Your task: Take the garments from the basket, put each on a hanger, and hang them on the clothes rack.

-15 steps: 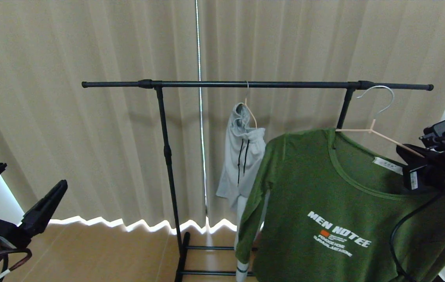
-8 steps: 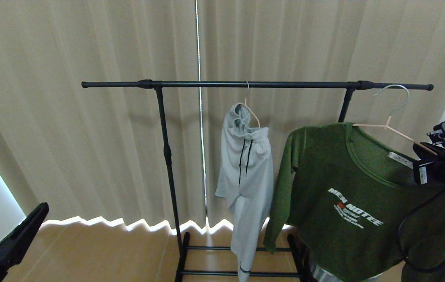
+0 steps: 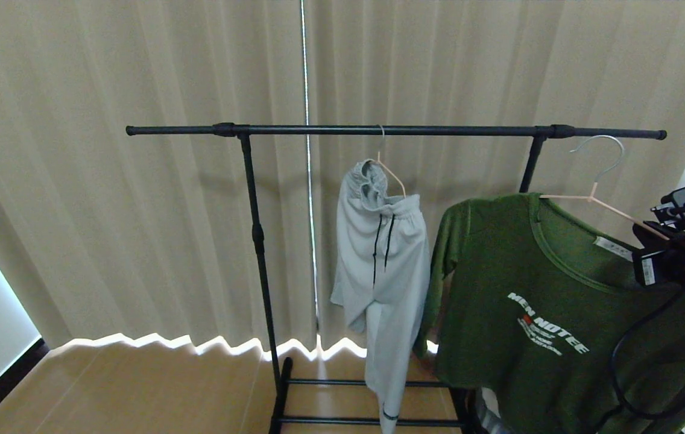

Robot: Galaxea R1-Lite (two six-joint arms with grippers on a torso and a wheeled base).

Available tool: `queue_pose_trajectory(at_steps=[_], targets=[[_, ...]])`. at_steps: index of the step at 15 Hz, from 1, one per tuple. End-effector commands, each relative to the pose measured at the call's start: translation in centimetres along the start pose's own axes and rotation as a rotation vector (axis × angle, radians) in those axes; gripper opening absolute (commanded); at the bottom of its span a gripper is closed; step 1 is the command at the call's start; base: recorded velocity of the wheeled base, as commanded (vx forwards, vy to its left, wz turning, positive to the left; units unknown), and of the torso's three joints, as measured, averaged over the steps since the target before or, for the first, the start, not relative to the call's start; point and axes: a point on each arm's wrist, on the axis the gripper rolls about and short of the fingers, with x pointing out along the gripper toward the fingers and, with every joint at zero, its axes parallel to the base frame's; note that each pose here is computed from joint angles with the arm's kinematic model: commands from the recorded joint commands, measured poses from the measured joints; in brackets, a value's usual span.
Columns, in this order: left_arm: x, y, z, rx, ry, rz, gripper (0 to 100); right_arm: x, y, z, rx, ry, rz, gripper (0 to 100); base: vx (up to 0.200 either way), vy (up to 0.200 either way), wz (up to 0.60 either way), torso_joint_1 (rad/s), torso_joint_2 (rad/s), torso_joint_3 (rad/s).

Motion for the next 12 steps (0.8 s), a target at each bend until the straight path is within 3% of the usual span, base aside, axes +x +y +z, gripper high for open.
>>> queue_pose_trajectory(at_steps=[1, 3, 12], targets=[[-1.52, -0.55, -1.98, 0.014, -0.102, -0.014, 100, 0.02, 0.06, -0.11, -0.001, 0.004, 0.002, 0, 0.000, 0.000, 0.00, 0.000, 0.00, 0.000], [-1.54, -0.53, -1.78, -0.033, -0.123, -0.023, 100, 0.04, 0.07, -0.15, -0.001, 0.007, 0.000, 0, 0.000, 0.000, 0.00, 0.000, 0.00, 0.000], [-1.55, -0.60, -1.77, -0.061, -0.128, -0.057, 100, 0.16, 0.08, -0.30, -0.004, 0.024, -0.021, 0, 0.000, 0.000, 0.00, 0.000, 0.00, 0.000]])
